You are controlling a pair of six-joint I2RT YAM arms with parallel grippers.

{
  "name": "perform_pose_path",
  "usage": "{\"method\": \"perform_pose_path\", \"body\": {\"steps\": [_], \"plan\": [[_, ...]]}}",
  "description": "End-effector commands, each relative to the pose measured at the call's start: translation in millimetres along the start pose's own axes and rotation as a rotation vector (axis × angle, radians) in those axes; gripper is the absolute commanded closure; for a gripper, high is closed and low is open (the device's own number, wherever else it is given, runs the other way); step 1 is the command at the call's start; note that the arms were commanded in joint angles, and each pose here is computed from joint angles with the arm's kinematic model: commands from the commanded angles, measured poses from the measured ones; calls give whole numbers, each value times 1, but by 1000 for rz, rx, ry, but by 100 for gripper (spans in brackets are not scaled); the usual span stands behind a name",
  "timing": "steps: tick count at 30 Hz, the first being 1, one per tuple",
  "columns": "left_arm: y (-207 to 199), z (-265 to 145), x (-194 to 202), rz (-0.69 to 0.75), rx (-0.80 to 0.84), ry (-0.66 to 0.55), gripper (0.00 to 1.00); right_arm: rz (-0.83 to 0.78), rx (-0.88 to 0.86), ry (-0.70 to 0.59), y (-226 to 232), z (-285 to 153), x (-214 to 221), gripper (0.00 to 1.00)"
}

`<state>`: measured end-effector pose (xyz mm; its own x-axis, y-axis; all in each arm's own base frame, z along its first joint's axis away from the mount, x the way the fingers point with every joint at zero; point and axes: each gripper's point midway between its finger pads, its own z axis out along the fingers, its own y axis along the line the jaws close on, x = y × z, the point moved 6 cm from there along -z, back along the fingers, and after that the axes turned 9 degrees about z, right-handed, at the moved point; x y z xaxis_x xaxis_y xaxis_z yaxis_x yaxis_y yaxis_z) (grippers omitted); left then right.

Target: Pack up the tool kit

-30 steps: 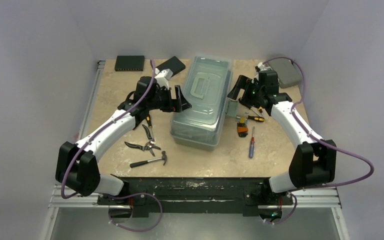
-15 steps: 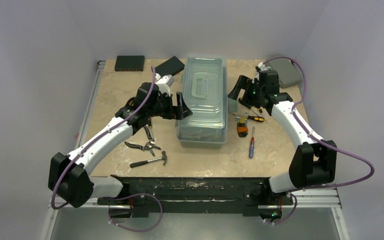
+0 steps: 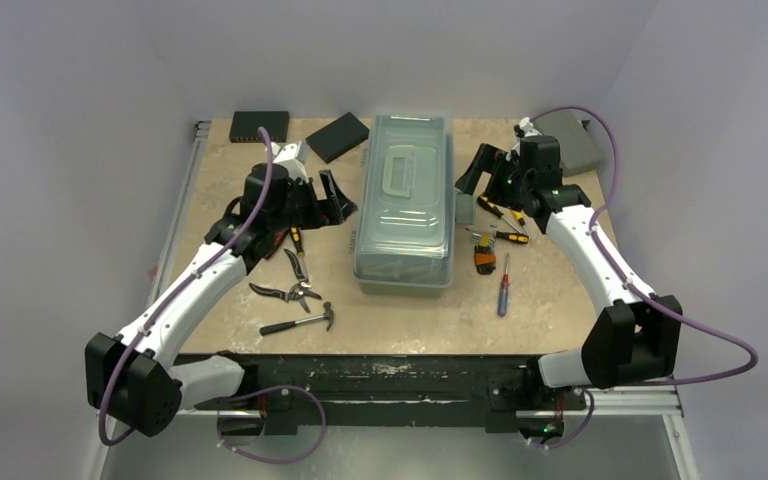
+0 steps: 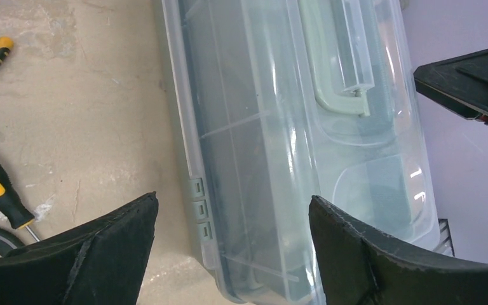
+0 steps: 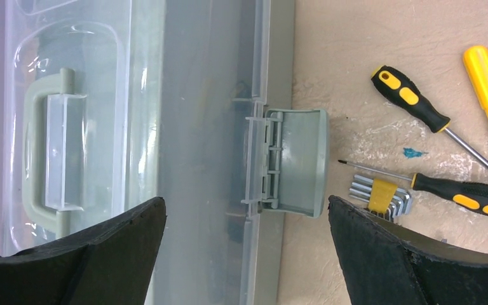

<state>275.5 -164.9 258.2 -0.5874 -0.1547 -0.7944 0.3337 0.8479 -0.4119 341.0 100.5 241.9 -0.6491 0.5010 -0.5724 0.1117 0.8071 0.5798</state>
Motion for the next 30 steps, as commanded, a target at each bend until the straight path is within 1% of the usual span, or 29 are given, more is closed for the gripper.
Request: {"method": "perform_pose_path", "body": {"steps": [1,4,5,6,7,9,12,20,30], "plan": [[-8,12,-12,-23,45,-7,14,-1,-14,-97,15,-13,-20,1],[-13,22,-15,-38,88,-1,12,1,8,-102,13,-13,-21,1],[-13,26,-16,-45,94,0,10,3,12,-103,12,-12,-21,1],[-14,29,-17,-55,94,6,2,1,10,-104,12,-12,-21,1],[-15,33,-18,-64,97,15,0,1,10,-104,12,-12,-21,1],[-17,39,-21,-70,113,29,0,1,10,-103,12,-11,-21,1],[-20,44,-28,-70,122,17,0,0,3,-94,12,-10,-20,1],[-23,51,-57,-29,79,-19,1,-1,-12,-83,11,-8,-15,1],[-15,91,-59,-57,29,53,3,-6,-18,-47,11,0,-12,1]]}}
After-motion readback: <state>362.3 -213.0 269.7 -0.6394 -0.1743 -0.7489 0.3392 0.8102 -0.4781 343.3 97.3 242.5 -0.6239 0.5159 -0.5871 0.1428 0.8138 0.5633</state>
